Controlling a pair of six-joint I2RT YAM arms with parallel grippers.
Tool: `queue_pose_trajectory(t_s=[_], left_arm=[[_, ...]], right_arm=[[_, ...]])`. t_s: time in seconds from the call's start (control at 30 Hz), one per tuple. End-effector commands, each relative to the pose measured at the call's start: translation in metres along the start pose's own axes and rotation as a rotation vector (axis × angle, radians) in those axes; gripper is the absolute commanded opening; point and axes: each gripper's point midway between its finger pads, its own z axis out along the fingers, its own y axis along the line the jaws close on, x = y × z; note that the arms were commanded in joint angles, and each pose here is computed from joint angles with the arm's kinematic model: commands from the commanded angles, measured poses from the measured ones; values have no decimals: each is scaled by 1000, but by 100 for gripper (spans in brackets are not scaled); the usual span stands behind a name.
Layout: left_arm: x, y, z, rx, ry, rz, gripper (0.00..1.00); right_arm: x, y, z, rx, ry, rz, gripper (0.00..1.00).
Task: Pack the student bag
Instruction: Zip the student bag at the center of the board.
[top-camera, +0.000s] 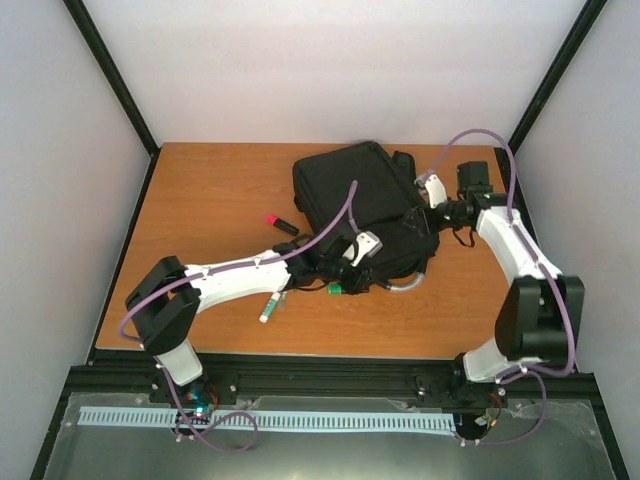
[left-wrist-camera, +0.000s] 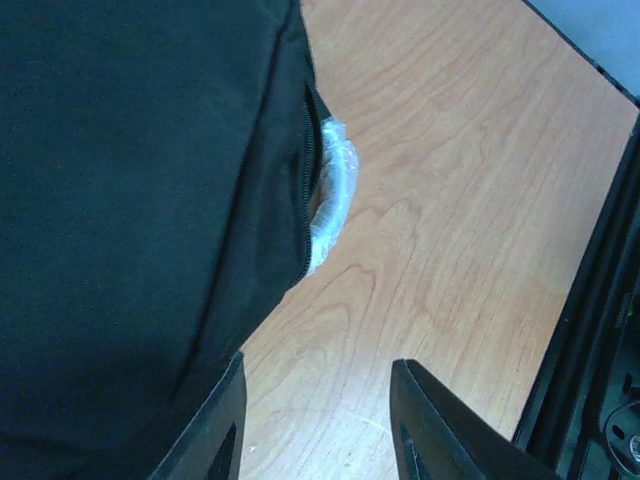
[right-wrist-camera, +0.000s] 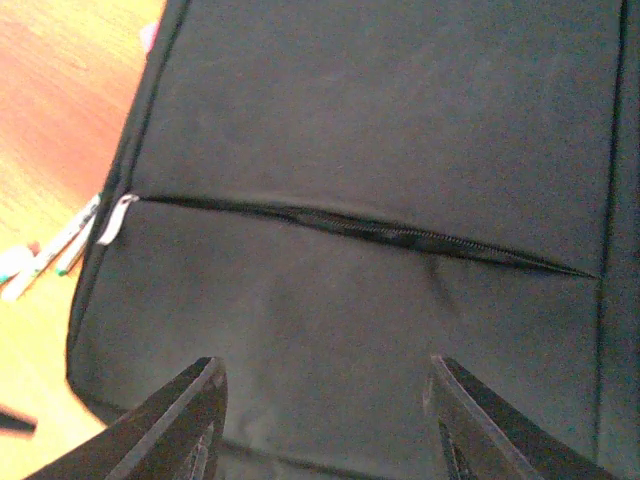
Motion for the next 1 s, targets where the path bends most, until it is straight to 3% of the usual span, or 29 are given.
queue_pose_trajectory(t_s=[0.0,0.13,0.4,0.53,0.83,0.97], left_arm=[[-10,17,-25,-120,-11,-64,45],[-11,45,-40,-239,-34,-155,60],[5,102,-56,-263,-85,-438,68],[8,96,-46,-195,-78,-448,71],[-7,83,-8,-33,-89,-460,69],[-27,78,12,19,-102,-453,66]], right_arm=[[25,17,-25,44,32,-84,55],[49,37,-37,44,48,-152,56],[102,67,-28,7,133,-353,57],[119,66,-10,-16,205,-355,55],[112,63,12,-59,215,-301,52],[108,24,13,132,246,-261,47]])
